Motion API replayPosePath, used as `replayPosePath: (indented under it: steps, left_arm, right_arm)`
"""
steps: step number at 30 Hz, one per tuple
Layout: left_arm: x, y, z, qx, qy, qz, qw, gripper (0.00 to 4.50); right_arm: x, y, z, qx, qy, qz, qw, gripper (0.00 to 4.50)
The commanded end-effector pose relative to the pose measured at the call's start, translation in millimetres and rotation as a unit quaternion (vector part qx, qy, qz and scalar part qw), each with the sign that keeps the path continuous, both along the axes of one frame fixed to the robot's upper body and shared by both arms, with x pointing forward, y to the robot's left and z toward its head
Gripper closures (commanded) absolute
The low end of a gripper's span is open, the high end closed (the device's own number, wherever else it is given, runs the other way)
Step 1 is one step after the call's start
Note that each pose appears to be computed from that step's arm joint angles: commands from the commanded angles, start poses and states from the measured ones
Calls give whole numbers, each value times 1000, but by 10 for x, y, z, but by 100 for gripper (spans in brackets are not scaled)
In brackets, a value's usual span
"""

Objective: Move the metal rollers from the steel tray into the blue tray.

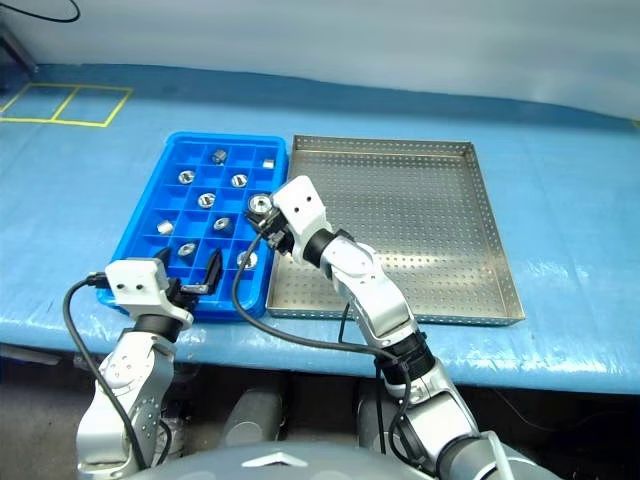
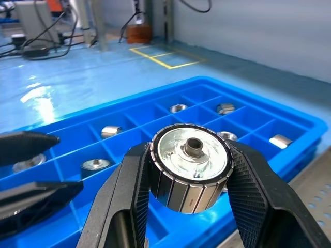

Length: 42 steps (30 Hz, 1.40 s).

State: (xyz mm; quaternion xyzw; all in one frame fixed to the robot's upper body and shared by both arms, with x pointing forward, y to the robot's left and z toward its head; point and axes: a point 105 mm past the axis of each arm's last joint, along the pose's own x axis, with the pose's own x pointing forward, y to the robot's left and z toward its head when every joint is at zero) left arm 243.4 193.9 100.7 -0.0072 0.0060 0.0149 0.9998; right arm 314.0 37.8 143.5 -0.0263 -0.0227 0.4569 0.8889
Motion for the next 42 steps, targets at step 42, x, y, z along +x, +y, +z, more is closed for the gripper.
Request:
replayPosePath:
  steps: [42]
  left_arm:
    - [-151, 5, 227, 0, -45, 33, 998, 0]
  right_arm:
    - [-68, -58, -328, -67, 84, 38, 993, 271]
